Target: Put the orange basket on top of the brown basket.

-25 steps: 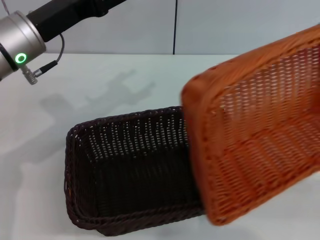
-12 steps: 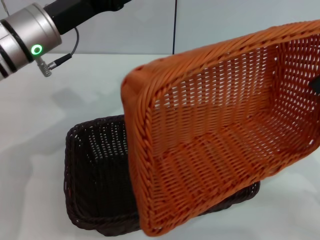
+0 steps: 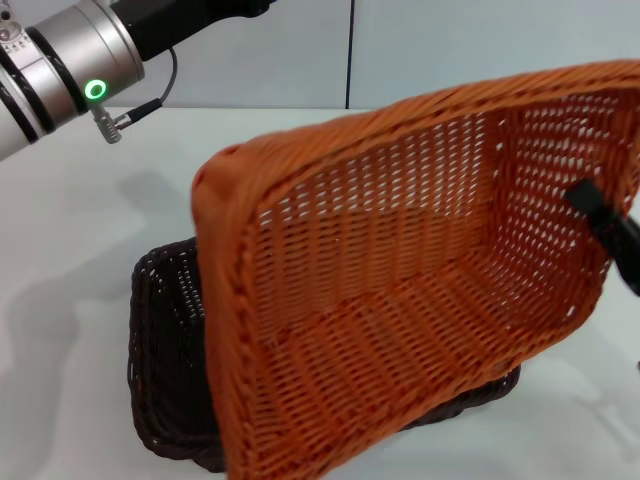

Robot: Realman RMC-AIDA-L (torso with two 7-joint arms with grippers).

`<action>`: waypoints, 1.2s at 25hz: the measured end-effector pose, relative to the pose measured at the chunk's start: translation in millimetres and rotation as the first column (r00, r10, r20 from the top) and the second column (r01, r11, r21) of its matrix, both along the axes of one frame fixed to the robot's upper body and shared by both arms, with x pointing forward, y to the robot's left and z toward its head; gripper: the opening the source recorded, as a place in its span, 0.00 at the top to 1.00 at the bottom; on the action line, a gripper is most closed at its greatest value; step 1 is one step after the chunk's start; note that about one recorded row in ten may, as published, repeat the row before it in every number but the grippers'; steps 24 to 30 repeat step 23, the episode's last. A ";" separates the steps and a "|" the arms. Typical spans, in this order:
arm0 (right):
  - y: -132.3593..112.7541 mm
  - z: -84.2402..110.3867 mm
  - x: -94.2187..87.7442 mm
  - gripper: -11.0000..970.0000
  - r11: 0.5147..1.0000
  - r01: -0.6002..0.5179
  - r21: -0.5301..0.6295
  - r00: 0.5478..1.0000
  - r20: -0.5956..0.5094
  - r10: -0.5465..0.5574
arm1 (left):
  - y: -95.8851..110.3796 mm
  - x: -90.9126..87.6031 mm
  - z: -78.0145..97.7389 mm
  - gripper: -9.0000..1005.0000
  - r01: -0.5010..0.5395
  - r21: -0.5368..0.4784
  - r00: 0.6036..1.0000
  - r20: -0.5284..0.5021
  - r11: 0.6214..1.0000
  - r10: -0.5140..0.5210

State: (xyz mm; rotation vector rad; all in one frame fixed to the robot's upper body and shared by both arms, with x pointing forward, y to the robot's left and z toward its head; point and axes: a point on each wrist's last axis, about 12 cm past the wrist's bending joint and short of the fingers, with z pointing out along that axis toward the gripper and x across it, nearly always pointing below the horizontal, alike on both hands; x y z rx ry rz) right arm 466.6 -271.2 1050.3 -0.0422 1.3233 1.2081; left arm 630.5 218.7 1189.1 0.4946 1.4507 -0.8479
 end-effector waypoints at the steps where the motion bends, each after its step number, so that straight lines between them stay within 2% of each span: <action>1: 0.0 0.0 0.0 0.80 1.000 0.000 0.000 1.000 0.000 0.000 | -1.3 0.7 -0.2 0.16 0.003 0.003 1.000 0.001 1.000 -0.003; 9: 17.4 -13.3 5.5 0.79 0.998 -0.052 -0.044 0.993 -0.109 0.047 | -2.9 1.9 -0.7 0.16 0.005 0.003 1.000 -0.002 1.000 -0.005; 19: 10.8 -11.1 2.6 0.52 0.997 -0.060 -0.039 0.993 -0.100 0.056 | -3.8 2.2 -1.7 0.16 0.008 0.002 1.000 -0.007 1.000 -0.008; 22: -3.0 -6.3 -0.6 0.39 0.998 -0.036 -0.045 0.998 -0.061 0.033 | 1.2 1.3 -1.8 0.16 -0.003 -0.011 1.000 -0.006 1.000 0.003; 23: -17.0 -1.6 -2.8 0.35 0.999 -0.006 -0.049 0.999 -0.034 0.004 | 1.2 1.3 -1.8 0.16 -0.003 -0.011 1.000 -0.006 1.000 0.003; 30: -17.0 -1.6 -2.8 0.35 0.999 -0.006 -0.049 0.999 -0.034 0.004 | 1.2 1.3 -1.8 0.16 -0.003 -0.011 1.000 -0.006 1.000 0.003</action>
